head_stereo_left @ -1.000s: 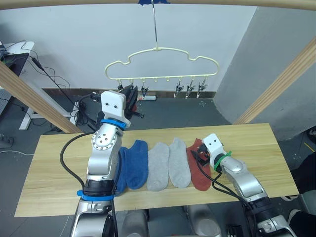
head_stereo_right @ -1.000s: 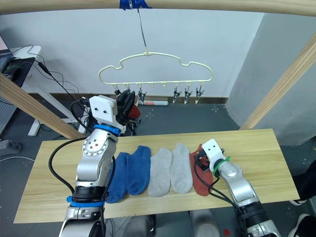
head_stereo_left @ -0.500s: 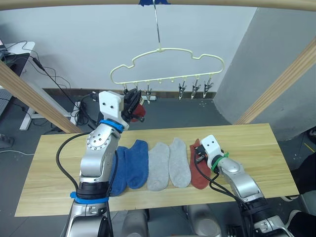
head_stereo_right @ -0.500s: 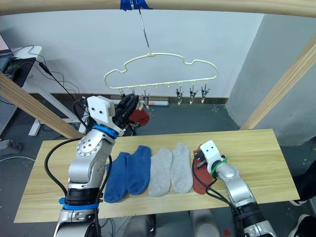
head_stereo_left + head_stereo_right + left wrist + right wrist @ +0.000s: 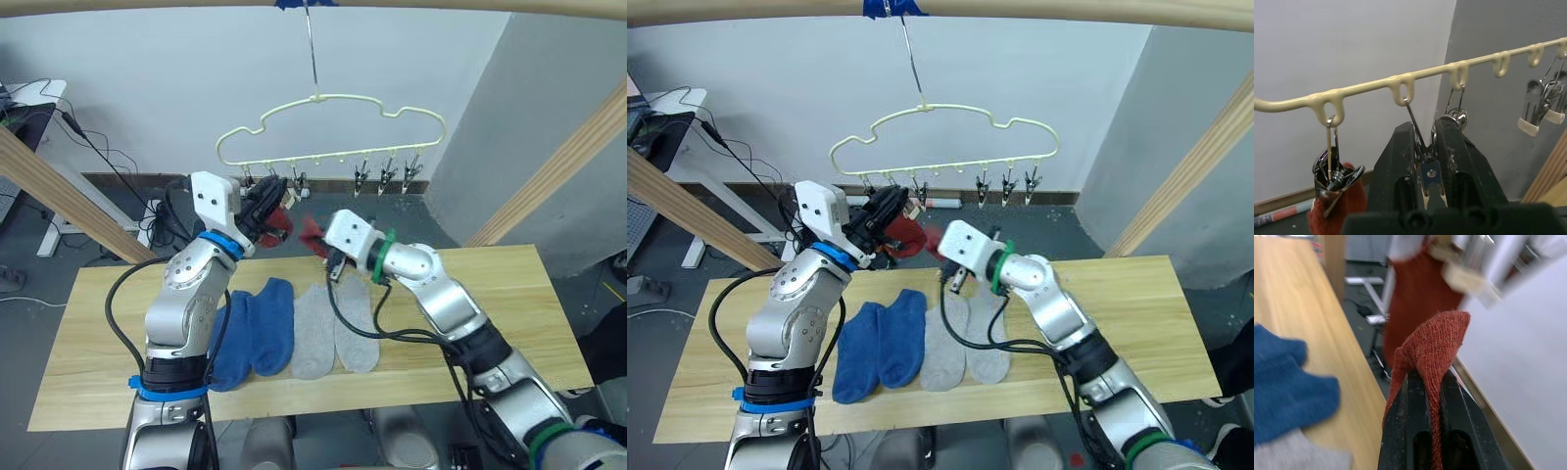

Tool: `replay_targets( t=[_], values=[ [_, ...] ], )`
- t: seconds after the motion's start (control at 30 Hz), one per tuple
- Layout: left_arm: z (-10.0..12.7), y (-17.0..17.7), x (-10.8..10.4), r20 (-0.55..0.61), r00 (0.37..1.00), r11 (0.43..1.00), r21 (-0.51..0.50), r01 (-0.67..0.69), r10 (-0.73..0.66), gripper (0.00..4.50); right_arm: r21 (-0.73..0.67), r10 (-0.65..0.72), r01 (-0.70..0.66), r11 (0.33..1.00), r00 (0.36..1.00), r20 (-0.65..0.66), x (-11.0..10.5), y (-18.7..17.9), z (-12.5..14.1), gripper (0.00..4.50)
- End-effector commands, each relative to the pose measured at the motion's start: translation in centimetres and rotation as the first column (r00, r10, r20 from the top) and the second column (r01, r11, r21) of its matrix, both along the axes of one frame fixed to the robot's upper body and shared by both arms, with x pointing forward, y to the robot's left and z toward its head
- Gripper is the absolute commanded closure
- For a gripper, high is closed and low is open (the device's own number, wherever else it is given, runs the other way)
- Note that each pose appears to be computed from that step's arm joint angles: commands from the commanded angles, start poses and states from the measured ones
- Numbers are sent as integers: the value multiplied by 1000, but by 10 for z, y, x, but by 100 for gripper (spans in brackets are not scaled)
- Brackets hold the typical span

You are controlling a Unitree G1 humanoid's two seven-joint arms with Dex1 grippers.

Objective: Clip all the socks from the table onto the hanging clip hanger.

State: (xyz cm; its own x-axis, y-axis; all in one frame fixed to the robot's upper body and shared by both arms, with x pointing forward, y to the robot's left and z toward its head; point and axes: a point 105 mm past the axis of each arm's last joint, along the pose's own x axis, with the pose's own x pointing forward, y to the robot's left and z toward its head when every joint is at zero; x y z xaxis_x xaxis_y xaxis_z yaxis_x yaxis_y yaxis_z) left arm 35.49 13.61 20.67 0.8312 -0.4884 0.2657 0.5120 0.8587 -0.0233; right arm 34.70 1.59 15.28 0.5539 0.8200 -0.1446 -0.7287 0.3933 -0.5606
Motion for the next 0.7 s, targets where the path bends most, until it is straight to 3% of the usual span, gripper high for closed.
replay_targets(
  t=[0.03, 0.7],
  values=[
    [20, -5, -8, 62, 997, 999, -4, 40, -40, 418, -6, 51, -51, 999, 998, 43, 1, 18, 6, 450],
    [17, -5, -8, 41, 998, 999, 5, 48, -48, 418, 104, -20, 10, 995, 995, 97, 19, 27, 28, 450]
  ],
)
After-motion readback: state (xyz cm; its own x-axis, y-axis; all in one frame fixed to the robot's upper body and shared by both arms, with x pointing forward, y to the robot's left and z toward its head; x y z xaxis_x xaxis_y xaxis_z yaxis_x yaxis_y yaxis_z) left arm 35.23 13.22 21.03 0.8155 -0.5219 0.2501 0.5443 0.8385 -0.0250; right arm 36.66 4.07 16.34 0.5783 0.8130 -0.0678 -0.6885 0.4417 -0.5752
